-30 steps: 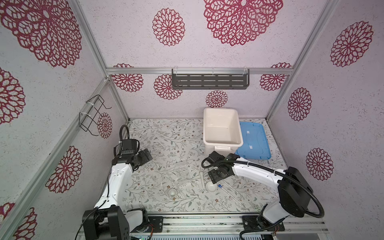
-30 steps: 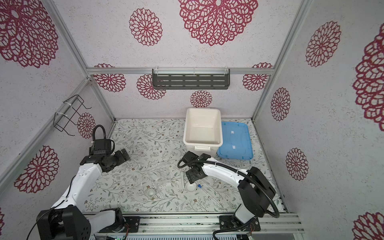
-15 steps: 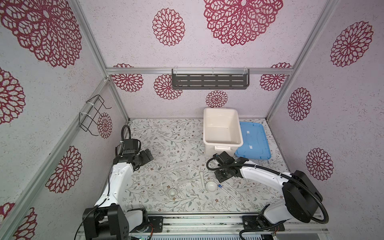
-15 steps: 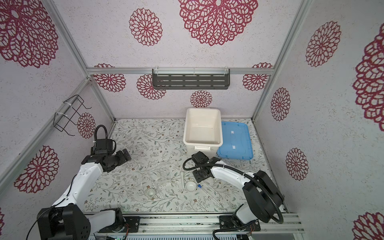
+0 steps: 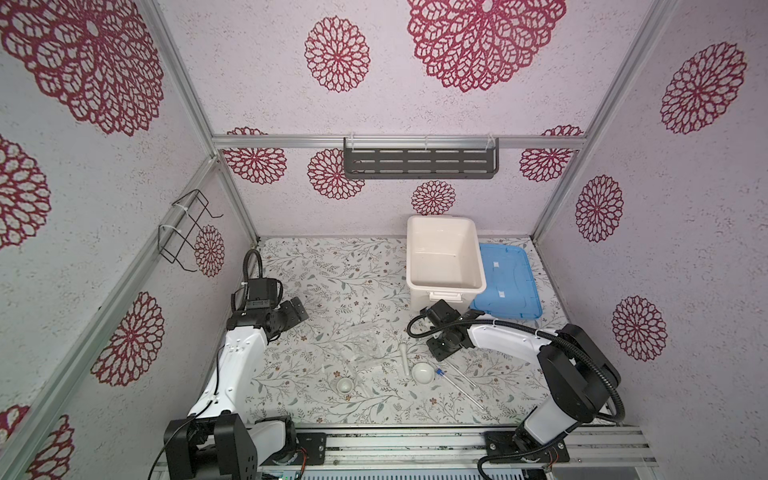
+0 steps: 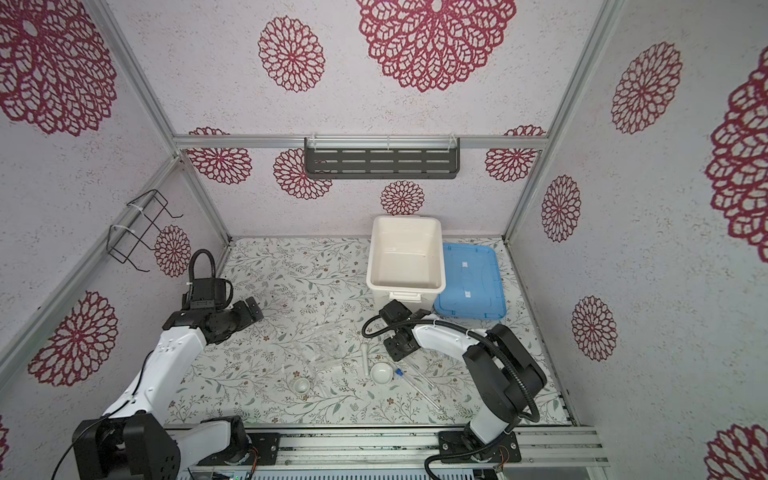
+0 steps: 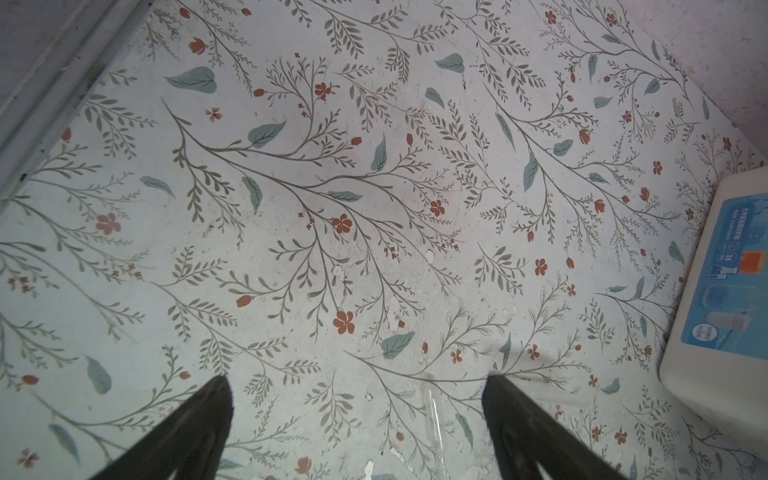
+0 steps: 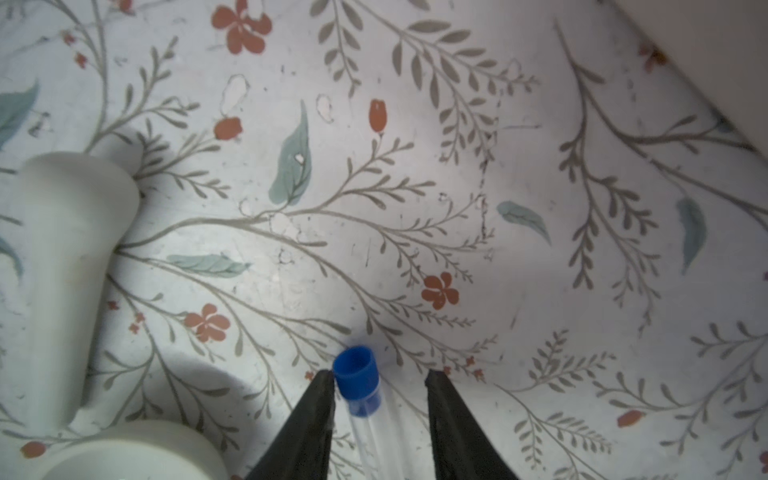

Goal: Organize the chemistry lab equipment
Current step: 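Lower the right gripper and grasp a blue-capped test tube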

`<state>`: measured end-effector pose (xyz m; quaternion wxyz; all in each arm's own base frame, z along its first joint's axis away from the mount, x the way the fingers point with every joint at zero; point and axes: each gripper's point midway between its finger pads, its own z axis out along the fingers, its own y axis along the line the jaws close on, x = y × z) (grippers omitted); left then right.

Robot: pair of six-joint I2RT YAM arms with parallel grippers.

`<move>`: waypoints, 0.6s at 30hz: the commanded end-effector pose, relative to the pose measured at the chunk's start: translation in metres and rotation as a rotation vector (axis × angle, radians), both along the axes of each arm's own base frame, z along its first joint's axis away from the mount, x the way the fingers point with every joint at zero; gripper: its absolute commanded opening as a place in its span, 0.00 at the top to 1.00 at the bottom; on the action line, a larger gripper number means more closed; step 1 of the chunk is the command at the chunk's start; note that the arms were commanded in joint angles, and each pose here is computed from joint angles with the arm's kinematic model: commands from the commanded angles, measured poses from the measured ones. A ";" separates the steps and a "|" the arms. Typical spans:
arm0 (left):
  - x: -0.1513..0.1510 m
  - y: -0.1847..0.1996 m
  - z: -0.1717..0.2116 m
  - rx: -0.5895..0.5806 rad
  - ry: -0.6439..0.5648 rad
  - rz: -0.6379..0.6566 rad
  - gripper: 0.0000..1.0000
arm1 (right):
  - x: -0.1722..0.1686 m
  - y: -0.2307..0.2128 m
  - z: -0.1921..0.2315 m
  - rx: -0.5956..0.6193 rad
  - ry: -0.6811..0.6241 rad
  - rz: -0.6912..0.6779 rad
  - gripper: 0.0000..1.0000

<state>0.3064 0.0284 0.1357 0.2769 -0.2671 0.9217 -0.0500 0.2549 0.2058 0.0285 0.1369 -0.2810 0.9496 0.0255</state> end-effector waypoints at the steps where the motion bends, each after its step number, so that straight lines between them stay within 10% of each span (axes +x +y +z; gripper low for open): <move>1: 0.001 -0.002 0.003 -0.007 -0.021 0.005 0.02 | 0.004 0.001 0.002 -0.006 -0.006 0.016 0.61; 18: 0.002 -0.001 0.000 -0.006 -0.006 0.011 0.03 | 0.003 0.007 -0.002 0.001 0.017 0.056 0.75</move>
